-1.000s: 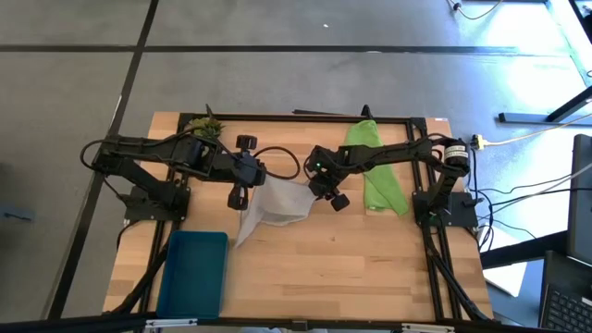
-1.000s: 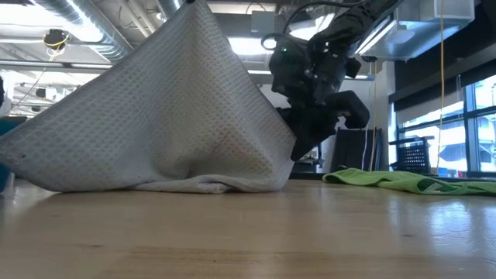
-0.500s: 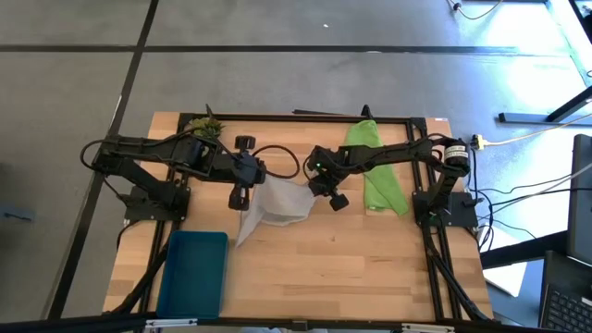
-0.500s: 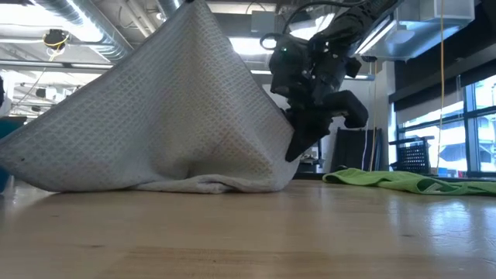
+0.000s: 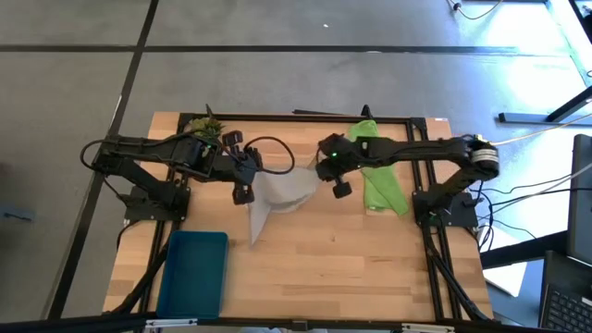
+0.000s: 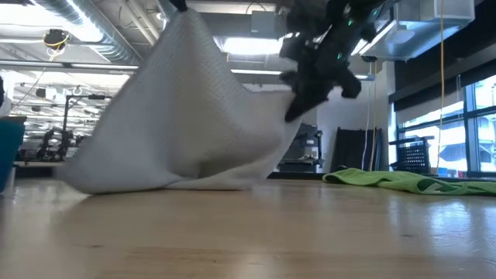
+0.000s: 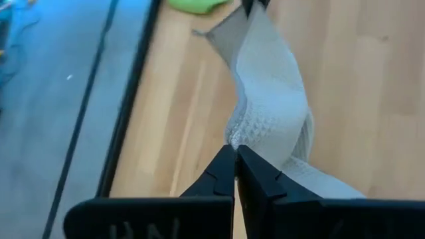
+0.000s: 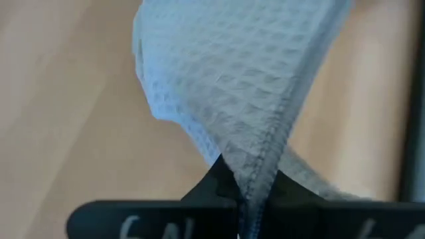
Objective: Roll microfiber towels into tight, uniform cylinder then place into a basket
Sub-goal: Roll the gray towel
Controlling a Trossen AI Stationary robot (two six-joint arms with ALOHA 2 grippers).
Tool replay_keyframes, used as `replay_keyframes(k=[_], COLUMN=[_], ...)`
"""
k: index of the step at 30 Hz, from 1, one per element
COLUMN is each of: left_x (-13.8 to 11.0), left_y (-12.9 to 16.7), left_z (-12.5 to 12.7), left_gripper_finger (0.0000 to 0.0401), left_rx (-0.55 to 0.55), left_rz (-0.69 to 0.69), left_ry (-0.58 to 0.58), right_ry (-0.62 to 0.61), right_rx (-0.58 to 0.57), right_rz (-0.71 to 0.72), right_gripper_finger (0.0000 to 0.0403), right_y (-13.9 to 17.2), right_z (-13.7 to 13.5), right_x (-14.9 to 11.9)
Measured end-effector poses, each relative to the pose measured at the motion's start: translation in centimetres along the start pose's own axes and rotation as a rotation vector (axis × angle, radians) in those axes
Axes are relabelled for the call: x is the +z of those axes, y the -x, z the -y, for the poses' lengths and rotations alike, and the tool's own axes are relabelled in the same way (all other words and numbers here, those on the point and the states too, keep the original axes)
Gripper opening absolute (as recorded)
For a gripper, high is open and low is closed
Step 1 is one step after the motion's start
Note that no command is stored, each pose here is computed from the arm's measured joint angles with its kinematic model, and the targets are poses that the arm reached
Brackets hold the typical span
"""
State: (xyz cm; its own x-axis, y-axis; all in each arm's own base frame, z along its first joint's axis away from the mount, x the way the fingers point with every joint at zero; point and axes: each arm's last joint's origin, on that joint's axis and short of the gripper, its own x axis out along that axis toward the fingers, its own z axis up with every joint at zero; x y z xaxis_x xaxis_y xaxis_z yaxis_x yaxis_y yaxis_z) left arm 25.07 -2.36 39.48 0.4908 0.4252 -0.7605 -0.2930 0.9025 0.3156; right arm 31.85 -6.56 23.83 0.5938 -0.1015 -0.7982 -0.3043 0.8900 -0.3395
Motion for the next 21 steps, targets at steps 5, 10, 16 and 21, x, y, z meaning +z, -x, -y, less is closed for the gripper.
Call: replay_keyframes(k=[5,10,16,21], left_x=[0.2,0.4,0.6,0.6], left_y=[0.1,0.1,-0.4,-1.1], left_z=[-0.7,-1.4,-3.2,-4.9], left_gripper_finger=[0.0,0.0,0.0,0.0], left_rx=[0.246,0.42,0.585,0.629], left_rz=[0.058,0.095,0.094,0.054], left_ry=[0.014,0.022,0.066,0.114], right_ry=[-0.003,-0.018,-0.044,-0.07], right_rx=[-0.114,-0.287,-0.437,-0.509], right_rz=[0.083,0.122,0.141,0.17], right_gripper_finger=[0.0004,0.0004,0.0003,0.0003], right_y=[4.5,8.7,11.8,12.5], right_z=[0.5,0.8,1.0,2.0], right_x=[0.5,0.6,0.3,0.0])
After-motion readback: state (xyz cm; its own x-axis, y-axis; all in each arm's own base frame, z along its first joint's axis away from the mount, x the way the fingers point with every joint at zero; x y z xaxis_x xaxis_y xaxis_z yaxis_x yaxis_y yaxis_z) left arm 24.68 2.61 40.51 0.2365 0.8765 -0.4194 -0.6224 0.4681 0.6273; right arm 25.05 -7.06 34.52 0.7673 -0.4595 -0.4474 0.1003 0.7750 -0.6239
